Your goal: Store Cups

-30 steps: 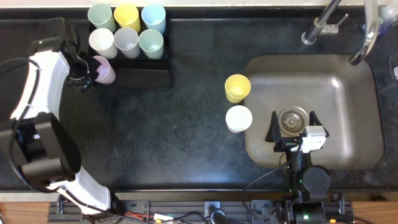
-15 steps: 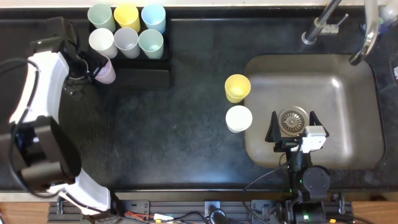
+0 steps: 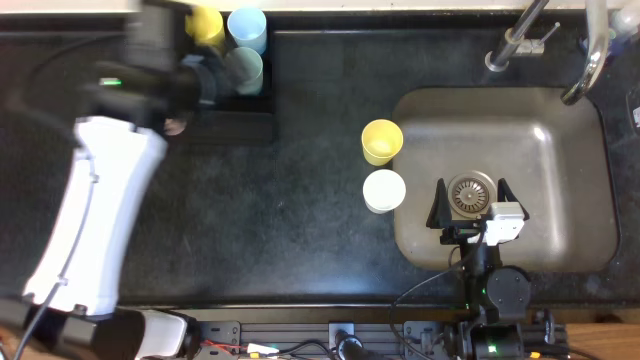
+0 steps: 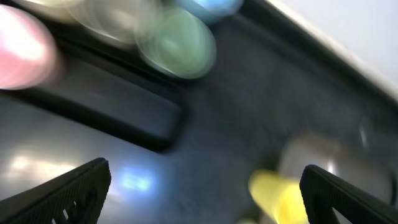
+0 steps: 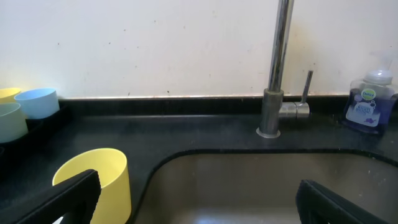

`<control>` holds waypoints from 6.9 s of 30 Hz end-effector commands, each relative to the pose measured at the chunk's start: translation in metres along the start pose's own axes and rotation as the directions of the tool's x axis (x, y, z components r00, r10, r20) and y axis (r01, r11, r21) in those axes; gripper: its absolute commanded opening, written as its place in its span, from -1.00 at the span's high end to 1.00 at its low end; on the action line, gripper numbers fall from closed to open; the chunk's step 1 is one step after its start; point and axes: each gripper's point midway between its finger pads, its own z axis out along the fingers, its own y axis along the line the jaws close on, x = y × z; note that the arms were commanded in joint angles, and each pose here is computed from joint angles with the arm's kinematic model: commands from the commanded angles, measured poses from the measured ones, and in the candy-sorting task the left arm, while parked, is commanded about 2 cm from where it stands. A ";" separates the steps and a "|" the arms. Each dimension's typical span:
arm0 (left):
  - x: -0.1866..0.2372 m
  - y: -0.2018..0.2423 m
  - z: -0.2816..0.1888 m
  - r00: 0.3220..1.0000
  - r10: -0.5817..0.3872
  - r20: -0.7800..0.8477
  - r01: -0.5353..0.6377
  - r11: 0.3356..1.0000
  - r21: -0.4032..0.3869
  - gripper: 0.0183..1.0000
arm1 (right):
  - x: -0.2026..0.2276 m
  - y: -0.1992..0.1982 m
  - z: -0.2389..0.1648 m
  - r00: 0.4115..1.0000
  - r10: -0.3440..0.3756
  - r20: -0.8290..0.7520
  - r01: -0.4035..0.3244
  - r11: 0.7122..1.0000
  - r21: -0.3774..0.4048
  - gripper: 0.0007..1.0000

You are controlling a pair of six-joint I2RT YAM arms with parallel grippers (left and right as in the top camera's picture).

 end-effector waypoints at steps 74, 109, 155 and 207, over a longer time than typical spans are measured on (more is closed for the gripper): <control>-0.012 0.139 0.097 0.908 -0.386 -0.162 0.281 0.849 -0.446 0.96 | 0.004 0.001 0.000 1.000 0.007 -0.002 -0.007 1.000 -0.008 -1.00; 0.001 0.140 0.074 0.893 -0.405 -0.197 0.276 0.838 -0.471 0.96 | 0.004 0.001 0.000 1.000 0.007 -0.002 -0.007 1.000 -0.008 -1.00; 0.016 0.159 0.126 0.871 -0.426 -0.246 0.249 0.813 -0.526 0.41 | 0.004 0.001 0.000 1.000 0.007 -0.002 -0.007 1.000 -0.008 -1.00; 0.115 0.163 -0.012 0.448 0.471 0.760 -0.597 0.790 -0.138 -1.00 | 0.004 0.001 0.000 1.000 0.007 -0.002 -0.007 1.000 -0.008 -0.99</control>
